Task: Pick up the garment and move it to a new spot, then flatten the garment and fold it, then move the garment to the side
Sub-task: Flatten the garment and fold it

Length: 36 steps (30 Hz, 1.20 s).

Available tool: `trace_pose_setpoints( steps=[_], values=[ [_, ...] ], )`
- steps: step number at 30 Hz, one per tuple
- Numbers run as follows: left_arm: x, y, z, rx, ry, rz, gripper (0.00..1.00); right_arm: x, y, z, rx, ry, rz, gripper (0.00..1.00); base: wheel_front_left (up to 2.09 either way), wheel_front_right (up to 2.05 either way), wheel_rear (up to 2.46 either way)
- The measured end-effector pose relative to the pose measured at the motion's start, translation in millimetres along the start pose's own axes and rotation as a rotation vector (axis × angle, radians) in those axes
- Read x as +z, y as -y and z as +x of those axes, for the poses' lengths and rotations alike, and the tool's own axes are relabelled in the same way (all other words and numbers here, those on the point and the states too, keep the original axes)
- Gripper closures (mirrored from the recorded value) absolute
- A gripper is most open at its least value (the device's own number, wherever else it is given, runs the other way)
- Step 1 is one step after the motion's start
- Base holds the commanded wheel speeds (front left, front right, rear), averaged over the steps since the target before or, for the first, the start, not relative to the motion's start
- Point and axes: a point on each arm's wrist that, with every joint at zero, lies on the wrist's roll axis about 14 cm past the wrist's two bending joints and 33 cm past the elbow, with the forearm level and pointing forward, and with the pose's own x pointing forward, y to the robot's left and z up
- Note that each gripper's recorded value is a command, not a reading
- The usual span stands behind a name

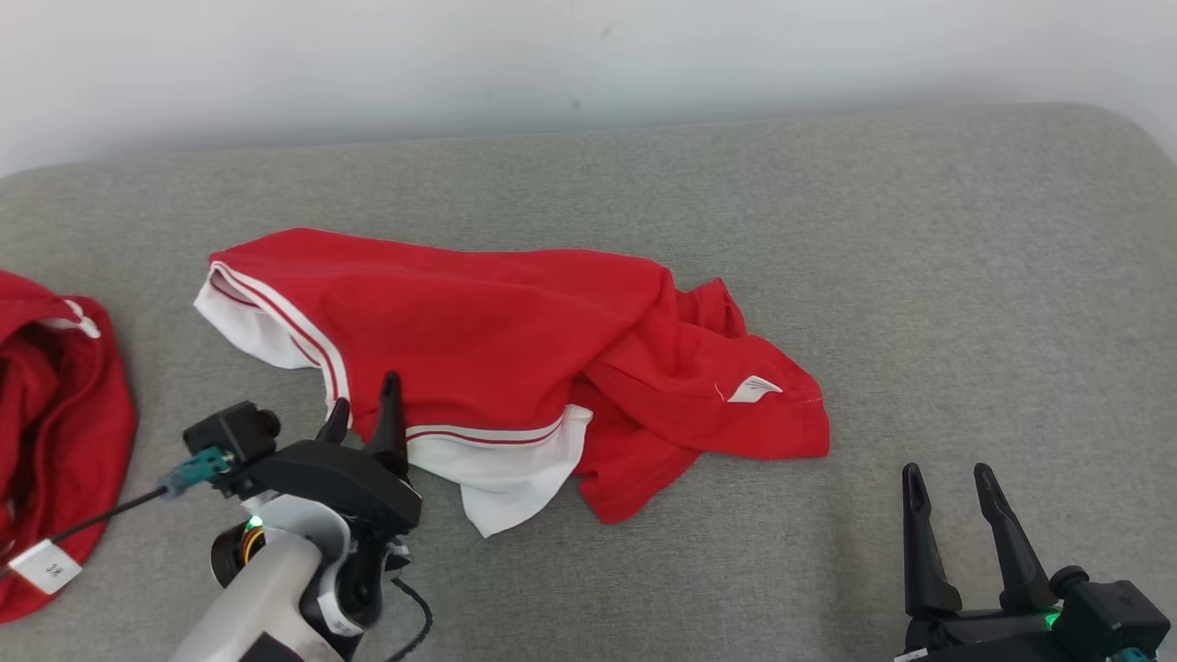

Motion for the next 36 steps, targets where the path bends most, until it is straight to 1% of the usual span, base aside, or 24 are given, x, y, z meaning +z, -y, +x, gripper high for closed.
trace_pose_setpoints(
  steps=[3, 5, 8, 11, 14, 17, 21, 24, 30, 36],
  values=[
    [4.0, 7.3, -7.7, -0.048, 0.045, 0.143, 0.00, 0.0, -3.1, 1.8, 0.012, 0.001, -0.005, 0.00, 0.00, 0.00, 0.00],
    [5.5, 12.6, -15.3, -0.079, 0.067, 0.216, 0.00, -1.1, -5.6, 2.3, 0.020, -0.002, -0.008, 0.00, 0.00, 0.00, 0.00],
    [24.9, 21.9, -29.7, -0.112, 0.166, 0.342, 0.00, -0.8, -11.0, 5.1, 0.039, -0.001, -0.013, 0.00, 0.00, 0.00, 0.00],
    [32.4, 26.2, -51.4, -0.124, 0.251, 0.425, 0.00, -1.0, -16.9, 8.6, 0.059, 0.000, -0.020, 0.00, 0.00, 0.00, 0.00],
    [29.9, 24.6, -72.9, -0.121, 0.297, 0.494, 0.00, -6.0, -24.8, 12.7, 0.084, -0.014, -0.023, 0.00, 0.00, 0.00, 0.00],
    [32.9, 18.6, -91.3, -0.093, 0.343, 0.527, 0.00, -9.6, -31.7, 20.2, 0.106, -0.034, -0.032, 0.00, 0.00, 0.00, 0.00],
    [31.1, 6.6, -111.7, -0.048, 0.368, 0.555, 0.00, -20.9, -33.4, 31.8, 0.110, -0.124, -0.036, 0.00, 0.00, 0.00, 0.00],
    [30.0, -7.3, -124.1, 0.003, 0.375, 0.545, 0.00, -25.8, -30.5, 43.3, 0.099, -0.192, -0.041, 0.00, 0.00, 0.00, 0.00],
    [31.2, -22.7, -139.0, 0.052, 0.385, 0.546, 0.00, -32.1, -28.2, 68.1, 0.081, -0.310, -0.064, 0.00, 0.00, 0.00, 0.00],
    [38.1, -35.3, -148.4, 0.096, 0.402, 0.555, 0.00, -53.4, -26.3, 81.2, 0.066, -0.451, -0.096, 0.00, 0.00, 0.00, 0.00]
  ],
)
